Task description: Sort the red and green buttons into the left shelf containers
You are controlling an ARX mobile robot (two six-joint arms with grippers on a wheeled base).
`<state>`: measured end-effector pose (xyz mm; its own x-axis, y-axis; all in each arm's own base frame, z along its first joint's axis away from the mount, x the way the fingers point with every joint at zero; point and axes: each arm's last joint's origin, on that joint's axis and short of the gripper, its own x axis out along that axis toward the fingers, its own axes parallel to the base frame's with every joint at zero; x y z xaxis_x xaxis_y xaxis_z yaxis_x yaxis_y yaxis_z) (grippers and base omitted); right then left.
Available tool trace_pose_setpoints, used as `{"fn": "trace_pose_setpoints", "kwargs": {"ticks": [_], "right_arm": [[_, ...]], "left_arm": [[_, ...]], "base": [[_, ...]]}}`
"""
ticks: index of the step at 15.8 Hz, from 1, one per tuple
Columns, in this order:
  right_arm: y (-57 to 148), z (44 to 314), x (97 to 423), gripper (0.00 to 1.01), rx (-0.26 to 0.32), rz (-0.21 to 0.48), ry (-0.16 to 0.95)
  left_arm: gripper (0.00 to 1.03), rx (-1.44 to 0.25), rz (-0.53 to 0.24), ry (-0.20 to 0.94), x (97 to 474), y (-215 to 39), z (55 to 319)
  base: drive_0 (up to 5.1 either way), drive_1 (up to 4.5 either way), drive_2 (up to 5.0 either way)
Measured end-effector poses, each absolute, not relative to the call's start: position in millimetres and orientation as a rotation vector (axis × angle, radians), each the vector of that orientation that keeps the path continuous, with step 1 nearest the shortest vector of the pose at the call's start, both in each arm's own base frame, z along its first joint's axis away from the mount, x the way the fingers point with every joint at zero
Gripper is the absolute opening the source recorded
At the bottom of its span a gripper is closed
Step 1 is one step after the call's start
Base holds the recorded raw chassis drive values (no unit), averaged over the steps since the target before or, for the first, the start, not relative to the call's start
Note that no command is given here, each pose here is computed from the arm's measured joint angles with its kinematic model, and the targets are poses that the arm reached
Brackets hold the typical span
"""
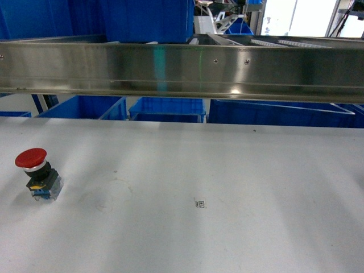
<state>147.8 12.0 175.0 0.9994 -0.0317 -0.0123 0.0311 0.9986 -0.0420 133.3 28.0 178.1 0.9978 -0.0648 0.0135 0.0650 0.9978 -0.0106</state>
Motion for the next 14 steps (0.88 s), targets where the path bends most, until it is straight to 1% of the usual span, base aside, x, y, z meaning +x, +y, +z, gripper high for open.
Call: {"fn": "trace_pose_setpoints", "kwargs": {"ticks": [1,2,3,4,5,6,7,9,10,12,14], "right_arm": [[12.9,185.4,180.0,0.98,-0.066,-0.020,0.048],[13.3,187.2,196.1,0.98,-0.080,-0.017,0.068],[10.8,184.3,222.7,0.98,-0.089,-0.009,0.164],[7.5,179.4,242.6,0.98,-0.096,-0.011,0.245],[2.9,176.9,260.0,0.98,-0.105,-0.018,0.291],[-5.8,179.0,278.4,0.98,-0.096,-0.034,0.324],[-15.6,180.5,290.6,0.98,-0.064,-0.055,0.361],[-29.7,179.4,301.7,0.98,-0.031,-0.086,0.411],[-33.7,176.7,304.0,0.98,0.008,-0.062,0.458],[-36.9,167.5,302.6,0.98,0.028,-0.071,0.514],[-37.1,160.6,301.0,0.98,0.026,-0.086,0.533]], "left_arm": [[0.98,-0.009,-0.116,-0.041,167.2,30.0,199.9],[0.98,-0.014,-0.134,-0.028,186.5,31.0,207.3],[0.98,-0.035,-0.163,0.050,216.2,30.2,207.1],[0.98,-0.044,-0.180,0.094,238.1,26.8,205.2],[0.98,-0.048,-0.197,0.127,260.3,21.2,211.4],[0.98,-0.034,-0.221,0.080,272.5,14.7,228.1],[0.98,-0.030,-0.234,0.063,271.0,12.5,232.5],[0.98,-0.032,-0.223,0.073,271.3,14.1,230.8],[0.98,-0.032,-0.222,0.073,271.3,14.3,230.7],[0.98,-0.032,-0.222,0.073,271.3,14.3,230.7],[0.98,-0.032,-0.224,0.073,271.3,13.8,230.7]], "base": [[0.0,0.00,0.0],[0.0,0.00,0.0],[0.0,0.00,0.0],[0.0,0.00,0.0],[0.0,0.00,0.0],[0.0,0.00,0.0],[0.0,0.00,0.0],[0.0,0.00,0.0],[0.0,0.00,0.0],[0.0,0.00,0.0],[0.0,0.00,0.0]]}}
